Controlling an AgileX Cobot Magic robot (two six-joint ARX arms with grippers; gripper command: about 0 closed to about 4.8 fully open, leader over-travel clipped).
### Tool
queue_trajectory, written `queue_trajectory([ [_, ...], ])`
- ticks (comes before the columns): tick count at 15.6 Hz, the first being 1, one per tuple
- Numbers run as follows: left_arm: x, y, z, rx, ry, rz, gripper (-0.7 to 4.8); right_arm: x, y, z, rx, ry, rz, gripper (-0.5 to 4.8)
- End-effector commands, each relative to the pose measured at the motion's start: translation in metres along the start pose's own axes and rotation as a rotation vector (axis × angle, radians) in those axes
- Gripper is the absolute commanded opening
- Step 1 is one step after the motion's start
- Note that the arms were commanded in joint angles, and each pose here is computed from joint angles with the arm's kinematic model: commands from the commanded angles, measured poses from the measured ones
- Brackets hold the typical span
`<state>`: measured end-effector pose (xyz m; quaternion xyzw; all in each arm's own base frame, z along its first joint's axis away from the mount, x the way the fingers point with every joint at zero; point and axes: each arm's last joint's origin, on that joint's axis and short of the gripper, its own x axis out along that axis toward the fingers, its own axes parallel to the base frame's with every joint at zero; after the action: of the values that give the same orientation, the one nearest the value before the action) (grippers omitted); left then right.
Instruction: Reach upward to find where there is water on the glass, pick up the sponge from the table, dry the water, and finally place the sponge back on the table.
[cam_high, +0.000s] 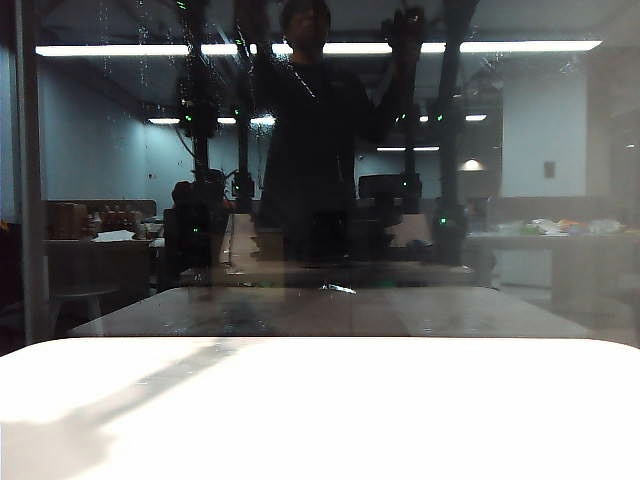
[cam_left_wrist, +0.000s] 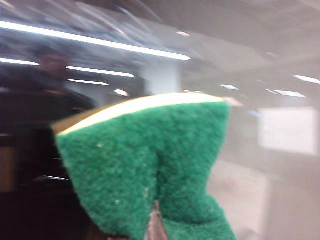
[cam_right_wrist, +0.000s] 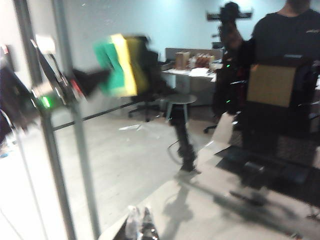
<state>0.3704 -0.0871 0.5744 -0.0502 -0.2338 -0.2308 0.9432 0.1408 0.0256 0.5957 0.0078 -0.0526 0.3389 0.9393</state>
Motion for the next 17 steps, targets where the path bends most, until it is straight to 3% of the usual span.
queue_trajectory([
  [1, -0.024, 0.041, 0.037, 0.054, -0.050, 0.182, -0.05, -0.002, 0.002, 0.001, -0.001, -0.004, 0.002, -0.01],
  [3, -0.044, 0.067, 0.058, 0.051, -0.065, 0.278, -0.05, -0.002, 0.002, 0.001, -0.001, -0.004, 0.001, -0.01],
  [5, -0.057, 0.090, 0.065, -0.017, -0.082, 0.309, -0.05, -0.002, 0.002, 0.002, -0.003, -0.006, 0.000, -0.01],
  [8, -0.050, 0.090, 0.053, -0.076, -0.032, 0.189, -0.05, -0.002, 0.002, 0.002, -0.004, -0.007, 0.000, -0.01],
  [10, -0.028, 0.054, 0.036, -0.139, -0.007, 0.060, -0.05, -0.002, 0.002, 0.002, -0.003, -0.006, -0.001, -0.01],
  [14, 0.008, -0.022, -0.001, -0.196, 0.031, -0.125, -0.05, -0.003, 0.002, 0.001, 0.003, 0.003, -0.001, -0.01],
  [17, 0.021, -0.050, -0.023, -0.228, 0.070, -0.183, -0.05, -0.004, 0.003, -0.001, 0.019, 0.024, -0.001, -0.01],
])
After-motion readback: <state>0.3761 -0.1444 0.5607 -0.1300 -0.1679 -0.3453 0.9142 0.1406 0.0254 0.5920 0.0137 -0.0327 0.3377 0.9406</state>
